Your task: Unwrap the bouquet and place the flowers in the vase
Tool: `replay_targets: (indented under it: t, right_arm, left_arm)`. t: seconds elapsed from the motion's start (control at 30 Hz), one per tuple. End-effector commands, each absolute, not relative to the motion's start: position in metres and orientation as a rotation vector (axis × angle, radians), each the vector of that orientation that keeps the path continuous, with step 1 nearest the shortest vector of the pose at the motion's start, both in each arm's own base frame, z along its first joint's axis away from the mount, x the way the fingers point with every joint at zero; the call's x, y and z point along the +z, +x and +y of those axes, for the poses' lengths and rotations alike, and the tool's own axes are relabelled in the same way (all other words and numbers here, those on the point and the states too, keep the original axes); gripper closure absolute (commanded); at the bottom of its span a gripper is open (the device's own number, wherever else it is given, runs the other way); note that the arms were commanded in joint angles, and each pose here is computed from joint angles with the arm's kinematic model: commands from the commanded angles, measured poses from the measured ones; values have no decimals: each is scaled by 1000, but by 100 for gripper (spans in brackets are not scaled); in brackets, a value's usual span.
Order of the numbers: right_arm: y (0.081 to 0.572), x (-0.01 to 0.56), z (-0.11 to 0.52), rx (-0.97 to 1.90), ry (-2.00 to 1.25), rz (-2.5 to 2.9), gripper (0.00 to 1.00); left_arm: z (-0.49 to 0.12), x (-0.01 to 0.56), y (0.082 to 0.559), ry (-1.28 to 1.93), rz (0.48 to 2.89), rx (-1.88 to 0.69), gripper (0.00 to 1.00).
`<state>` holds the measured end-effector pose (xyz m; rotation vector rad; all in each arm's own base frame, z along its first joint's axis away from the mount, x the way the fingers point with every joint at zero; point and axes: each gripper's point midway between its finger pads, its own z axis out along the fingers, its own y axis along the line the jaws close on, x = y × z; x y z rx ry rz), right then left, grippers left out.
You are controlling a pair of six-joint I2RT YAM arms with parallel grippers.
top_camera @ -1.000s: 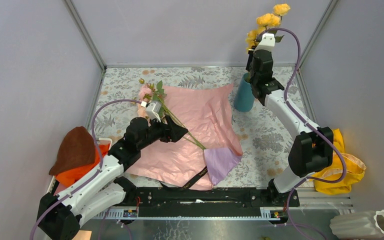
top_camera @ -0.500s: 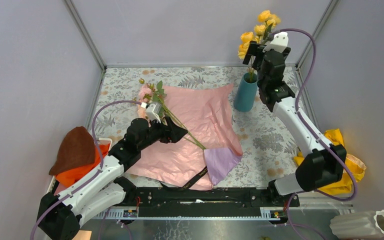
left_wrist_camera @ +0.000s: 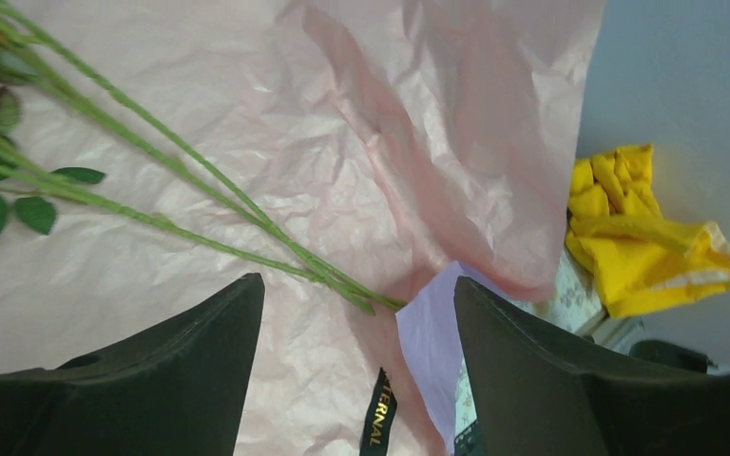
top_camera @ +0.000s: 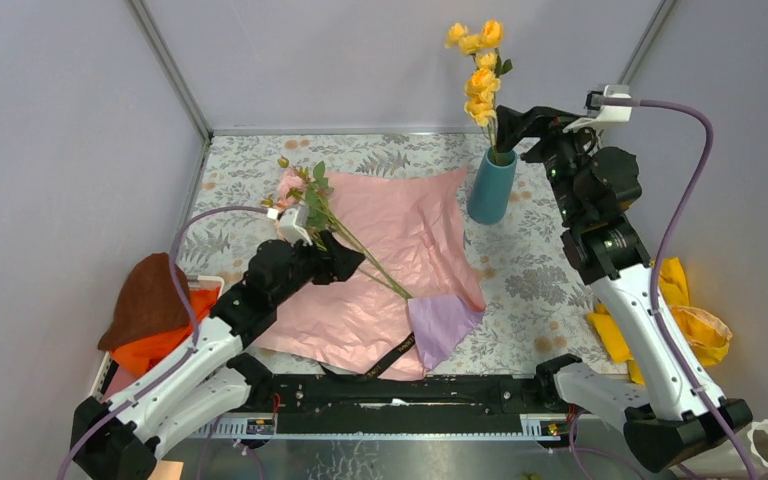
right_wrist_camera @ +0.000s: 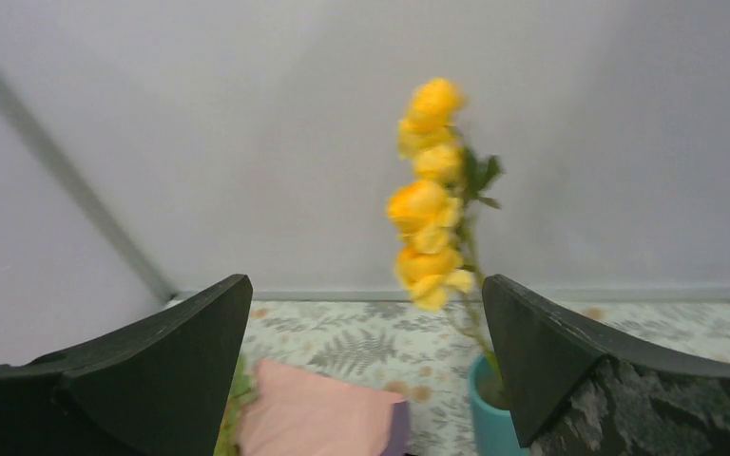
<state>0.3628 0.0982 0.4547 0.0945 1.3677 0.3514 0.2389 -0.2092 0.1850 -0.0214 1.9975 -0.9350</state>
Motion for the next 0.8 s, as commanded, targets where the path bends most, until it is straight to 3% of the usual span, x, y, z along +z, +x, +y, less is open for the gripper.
replay_targets:
  t: [0.0,0.17,0.43,0.63,0.77]
  right_arm:
    - [316,485,147,558,-96,1356,0]
    - [293,448,221,676,-324,1542,0]
    - [277,332,300,609,-501,1807,1]
    - [258,233,338,561,-639,2053,26]
    - [254,177,349,510,-669,2181,35]
  left_arm:
    - [-171,213,251,-242,1915,-778,20]
    - [-116,257,244,-453,1789,-629,18]
    - [-53,289,215,-624,1637,-500,16]
    - [-48,276,213,-648,1641,-482,14]
    - [-56,268,217,-629,1679,-484,14]
